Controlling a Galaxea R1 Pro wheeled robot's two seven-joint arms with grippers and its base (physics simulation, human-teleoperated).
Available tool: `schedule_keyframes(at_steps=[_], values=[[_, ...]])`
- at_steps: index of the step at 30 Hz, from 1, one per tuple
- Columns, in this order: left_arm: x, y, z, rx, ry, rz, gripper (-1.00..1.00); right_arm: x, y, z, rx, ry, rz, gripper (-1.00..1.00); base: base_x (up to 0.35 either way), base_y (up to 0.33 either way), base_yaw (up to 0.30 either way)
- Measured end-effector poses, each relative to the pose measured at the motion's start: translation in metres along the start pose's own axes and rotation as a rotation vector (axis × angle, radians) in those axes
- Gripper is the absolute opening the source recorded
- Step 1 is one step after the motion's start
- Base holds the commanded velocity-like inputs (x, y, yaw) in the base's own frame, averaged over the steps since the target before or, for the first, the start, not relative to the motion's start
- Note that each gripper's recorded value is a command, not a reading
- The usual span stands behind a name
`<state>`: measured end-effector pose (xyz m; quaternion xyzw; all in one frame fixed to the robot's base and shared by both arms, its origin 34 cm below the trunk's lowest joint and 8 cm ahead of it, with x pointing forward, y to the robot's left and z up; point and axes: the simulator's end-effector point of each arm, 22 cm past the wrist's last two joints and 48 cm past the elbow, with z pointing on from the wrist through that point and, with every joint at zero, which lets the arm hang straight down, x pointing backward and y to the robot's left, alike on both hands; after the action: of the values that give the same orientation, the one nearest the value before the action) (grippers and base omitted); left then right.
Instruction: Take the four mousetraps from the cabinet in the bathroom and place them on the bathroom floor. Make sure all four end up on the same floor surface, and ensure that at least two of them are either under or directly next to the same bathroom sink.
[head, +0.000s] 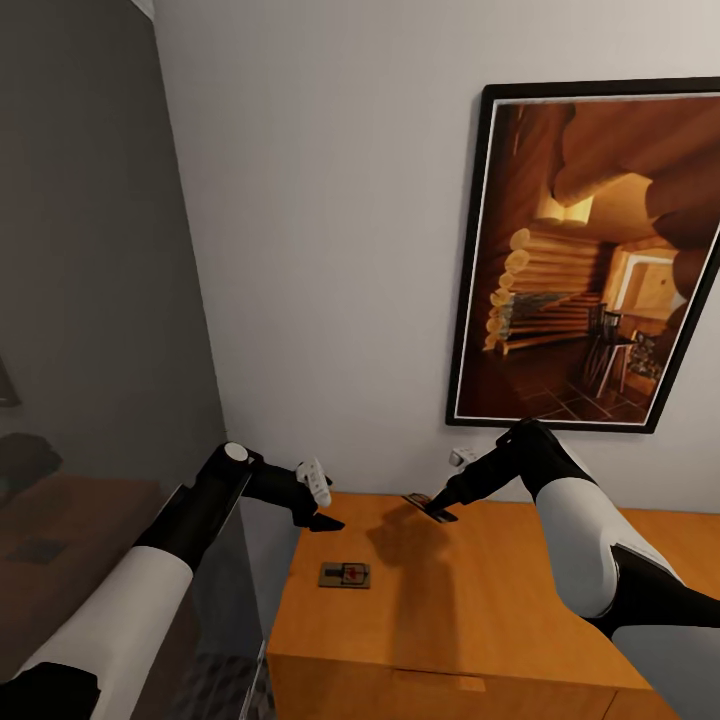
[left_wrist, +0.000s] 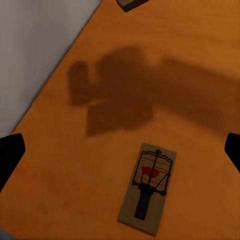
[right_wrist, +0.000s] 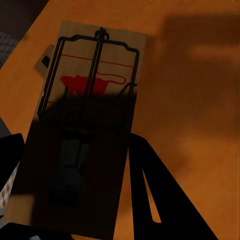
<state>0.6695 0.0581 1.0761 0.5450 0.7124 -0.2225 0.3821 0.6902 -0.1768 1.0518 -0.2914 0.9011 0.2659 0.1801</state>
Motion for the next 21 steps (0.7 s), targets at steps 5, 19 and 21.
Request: schedule_keyframes(at_steps=[5,19,21], values=[[-0.0002,-0.0002,0.0001,0.000,0.000,0.000,1.00,0.0000,0.0001,0.0001,0.000,0.000,-0.005,-1.00,0.000,0.000,0.000],[-0.0001,-0.0002,0.0002,0.000,0.001,0.000,1.00,0.0011,0.0005,0.0015,-0.003,0.003,-0.004,-1.00,0.050,0.000,0.000],[-0.0002,-0.0002,0.0001,0.000,0.000,0.000,1.00,0.0011,0.0005,0.0015,-0.003,0.003,-0.004,-1.00,0.005,0.000,0.000]])
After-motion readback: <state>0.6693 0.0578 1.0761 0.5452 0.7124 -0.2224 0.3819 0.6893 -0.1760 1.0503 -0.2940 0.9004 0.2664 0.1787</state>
